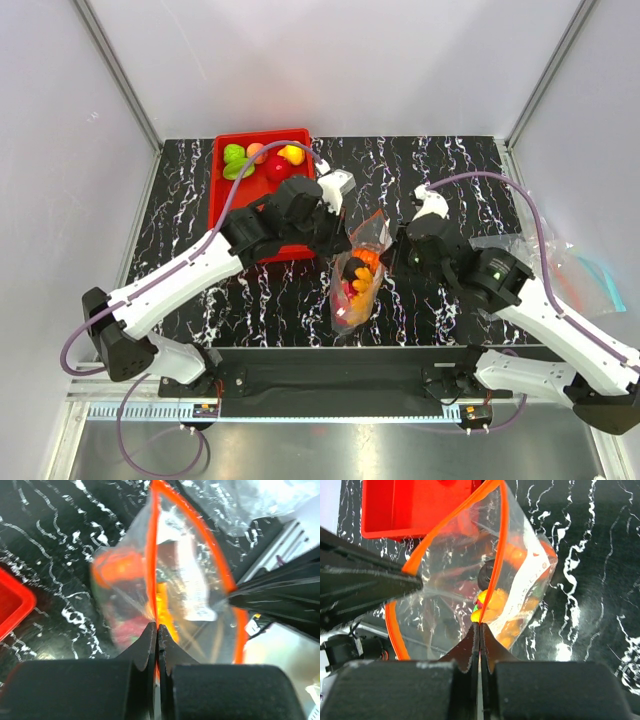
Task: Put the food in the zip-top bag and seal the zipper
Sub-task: Place the fake vegetable in the zipper food storage bag, then adjust the zipper food storage bag at the center of the board.
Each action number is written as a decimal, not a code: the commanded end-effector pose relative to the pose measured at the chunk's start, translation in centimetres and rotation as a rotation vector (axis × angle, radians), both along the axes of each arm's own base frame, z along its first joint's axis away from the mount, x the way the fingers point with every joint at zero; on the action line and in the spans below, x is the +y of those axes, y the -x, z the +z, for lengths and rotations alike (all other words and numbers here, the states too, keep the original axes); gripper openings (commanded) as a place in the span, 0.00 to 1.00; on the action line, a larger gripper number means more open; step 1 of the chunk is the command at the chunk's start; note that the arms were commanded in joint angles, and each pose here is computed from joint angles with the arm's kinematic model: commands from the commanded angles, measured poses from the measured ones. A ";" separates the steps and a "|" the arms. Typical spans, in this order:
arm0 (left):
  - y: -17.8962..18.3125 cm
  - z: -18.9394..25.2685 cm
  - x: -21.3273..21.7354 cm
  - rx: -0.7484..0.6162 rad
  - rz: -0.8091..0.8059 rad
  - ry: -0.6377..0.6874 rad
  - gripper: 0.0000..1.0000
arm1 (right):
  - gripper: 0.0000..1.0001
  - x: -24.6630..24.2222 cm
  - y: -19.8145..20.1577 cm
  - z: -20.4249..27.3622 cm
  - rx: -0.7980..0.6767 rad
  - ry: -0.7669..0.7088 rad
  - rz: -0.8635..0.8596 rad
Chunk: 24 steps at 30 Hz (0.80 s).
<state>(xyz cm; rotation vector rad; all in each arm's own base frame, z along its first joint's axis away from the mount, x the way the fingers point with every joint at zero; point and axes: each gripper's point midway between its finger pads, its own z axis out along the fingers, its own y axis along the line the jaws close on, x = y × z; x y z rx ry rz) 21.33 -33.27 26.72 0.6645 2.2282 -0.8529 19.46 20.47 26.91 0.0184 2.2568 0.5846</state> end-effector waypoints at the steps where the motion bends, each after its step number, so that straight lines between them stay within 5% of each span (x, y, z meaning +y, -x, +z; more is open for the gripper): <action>1: -0.3 4.8 -1.9 -0.053 -0.046 0.158 0.00 | 0.01 0.9 -2.0 0.6 -0.056 -0.048 -0.053; 6: -0.3 5.9 -2.3 0.004 -0.082 0.292 0.00 | 0.00 2.2 -2.2 0.8 -0.062 -0.125 -0.042; 12: 0.3 4.9 -1.9 0.076 -0.104 0.287 0.00 | 0.00 3.1 -2.6 1.8 -0.058 -0.181 -0.061; 24: -0.9 6.6 2.9 -0.117 0.060 0.302 0.00 | 0.00 4.0 -2.5 1.4 -0.055 -0.200 -0.026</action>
